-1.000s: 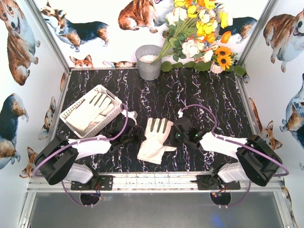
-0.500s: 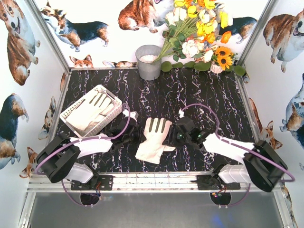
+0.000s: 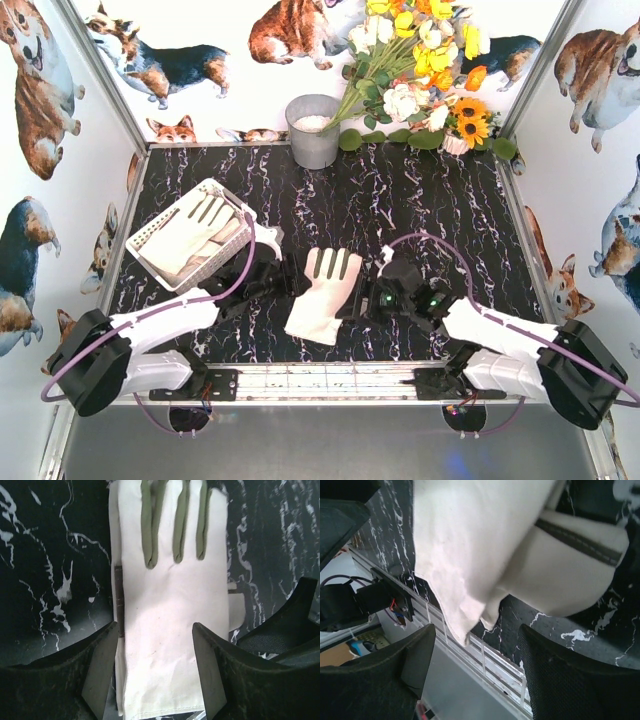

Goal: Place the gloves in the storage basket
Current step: Pair the glove with the glove, then pick up the glove from the center of the board.

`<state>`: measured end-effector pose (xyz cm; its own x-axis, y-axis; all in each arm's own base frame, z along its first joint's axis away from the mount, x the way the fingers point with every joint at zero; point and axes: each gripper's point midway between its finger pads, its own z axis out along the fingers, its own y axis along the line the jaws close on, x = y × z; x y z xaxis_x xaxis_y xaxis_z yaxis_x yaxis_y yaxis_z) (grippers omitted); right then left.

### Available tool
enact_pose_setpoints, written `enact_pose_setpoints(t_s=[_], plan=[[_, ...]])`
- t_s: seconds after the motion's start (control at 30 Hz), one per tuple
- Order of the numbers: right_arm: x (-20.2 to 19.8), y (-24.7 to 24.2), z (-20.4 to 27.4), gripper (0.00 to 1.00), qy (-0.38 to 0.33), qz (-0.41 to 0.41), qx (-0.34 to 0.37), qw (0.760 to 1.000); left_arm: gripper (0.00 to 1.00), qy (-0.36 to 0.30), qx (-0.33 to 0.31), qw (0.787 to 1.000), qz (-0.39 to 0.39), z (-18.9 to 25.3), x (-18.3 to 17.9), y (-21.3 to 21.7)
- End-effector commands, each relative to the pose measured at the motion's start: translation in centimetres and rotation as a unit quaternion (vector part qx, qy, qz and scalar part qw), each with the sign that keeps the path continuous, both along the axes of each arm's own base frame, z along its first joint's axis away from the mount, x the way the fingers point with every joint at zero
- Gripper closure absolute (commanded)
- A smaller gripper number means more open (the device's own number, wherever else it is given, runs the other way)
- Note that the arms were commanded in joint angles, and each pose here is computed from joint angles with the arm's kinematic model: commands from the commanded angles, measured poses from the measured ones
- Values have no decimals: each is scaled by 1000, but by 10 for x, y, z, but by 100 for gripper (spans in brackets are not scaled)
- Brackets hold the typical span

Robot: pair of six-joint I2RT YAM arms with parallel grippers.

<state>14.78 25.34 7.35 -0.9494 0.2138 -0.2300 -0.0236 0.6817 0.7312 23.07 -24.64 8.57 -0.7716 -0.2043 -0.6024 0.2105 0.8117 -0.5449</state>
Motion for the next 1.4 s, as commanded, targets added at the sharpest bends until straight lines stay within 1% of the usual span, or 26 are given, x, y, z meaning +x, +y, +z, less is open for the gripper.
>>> enact_pose_setpoints(t_s=[0.0,0.1,0.17,0.33,0.43,0.47,0.6,0.83,0.9,0.97,1.03,1.13,1.23,1.27,1.37], plan=[[0,19,8,31,18,-16,67,997,46,26,5,1000,-8,-19,-10,3],[0,20,-4,31,34,-23,67,997,48,36,7,999,-10,-26,-10,1],[0,21,-11,31,41,-28,62,997,52,40,13,999,-10,-31,-10,2],[0,22,-25,34,55,-35,58,996,65,57,32,998,-6,-47,-11,7],[0,24,-31,35,63,-39,60,995,75,71,35,997,-8,-57,-15,8],[0,25,-31,39,66,-39,63,995,78,76,35,996,-9,-60,-17,8],[-2,30,-37,43,78,-35,65,994,83,85,29,996,-7,-67,-22,9],[-5,32,-51,48,92,-38,59,993,86,90,21,996,-4,-69,-24,9],[-4,33,-53,49,93,-38,60,993,86,88,16,996,-6,-68,-24,7],[-3,34,-54,52,92,-41,61,993,87,88,13,996,-7,-66,-24,6],[0,36,-52,59,89,-42,68,993,86,86,4,996,-8,-63,-24,4],[2,40,-44,75,81,-39,82,993,81,79,-6,997,-7,-57,-24,3],[5,43,-31,96,71,-37,97,992,73,76,-16,997,-4,-52,-26,5],[5,44,-27,100,68,-36,100,992,69,77,-25,997,-6,-50,-27,3],[7,45,-16,100,61,-31,107,992,56,80,-66,995,-8,-43,-30,-1]])
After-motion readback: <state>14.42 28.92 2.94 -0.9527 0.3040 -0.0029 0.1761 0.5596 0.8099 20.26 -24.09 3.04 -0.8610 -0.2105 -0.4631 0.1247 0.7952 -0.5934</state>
